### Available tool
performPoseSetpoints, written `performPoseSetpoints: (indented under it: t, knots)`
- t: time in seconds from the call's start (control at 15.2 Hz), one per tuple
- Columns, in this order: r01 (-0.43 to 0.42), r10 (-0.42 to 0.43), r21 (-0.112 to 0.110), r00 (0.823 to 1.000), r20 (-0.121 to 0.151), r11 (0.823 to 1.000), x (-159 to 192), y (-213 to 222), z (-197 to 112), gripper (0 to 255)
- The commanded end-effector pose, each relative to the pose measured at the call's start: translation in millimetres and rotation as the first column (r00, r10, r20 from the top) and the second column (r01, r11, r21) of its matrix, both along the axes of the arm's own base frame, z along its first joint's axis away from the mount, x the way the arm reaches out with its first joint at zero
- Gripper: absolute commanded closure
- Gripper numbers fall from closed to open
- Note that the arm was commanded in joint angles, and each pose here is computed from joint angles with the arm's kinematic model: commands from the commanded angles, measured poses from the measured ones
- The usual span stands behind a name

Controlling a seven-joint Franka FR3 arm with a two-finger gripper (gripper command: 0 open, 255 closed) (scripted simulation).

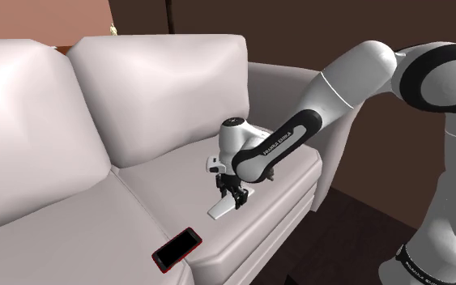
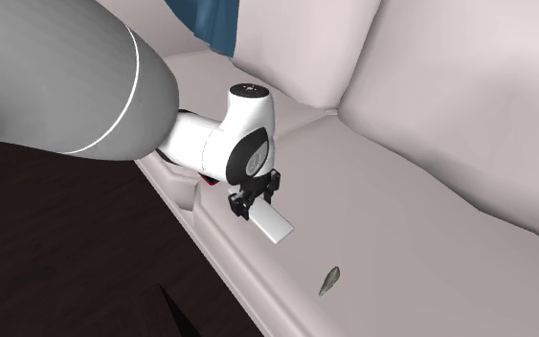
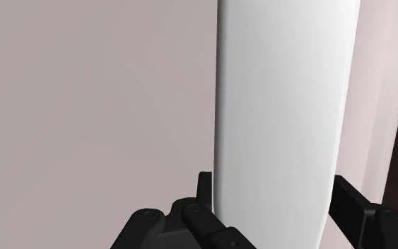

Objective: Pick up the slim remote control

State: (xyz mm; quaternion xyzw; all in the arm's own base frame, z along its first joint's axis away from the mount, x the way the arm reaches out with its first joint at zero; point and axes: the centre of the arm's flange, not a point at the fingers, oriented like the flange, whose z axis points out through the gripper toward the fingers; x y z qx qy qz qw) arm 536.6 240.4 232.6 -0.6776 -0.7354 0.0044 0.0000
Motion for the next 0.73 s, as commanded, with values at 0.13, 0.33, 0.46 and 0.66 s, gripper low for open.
performPoseSetpoints:
  t: [0.13,0.33,0.46,0.66]
  knots:
    - [0.000,0.000,0.000,1.000,0.000,1.000,-1.2,0.1,21.1,255]
    - [0.000,0.000,0.000,1.000,0.000,1.000,-1.2,0.1,36.9,255]
    - [0.000,0.000,0.000,1.000,0.000,1.000,-1.2,0.1,47.5,255]
    - [0.000,0.000,0.000,1.000,0.000,1.000,-1.2,0.1,53.5,255]
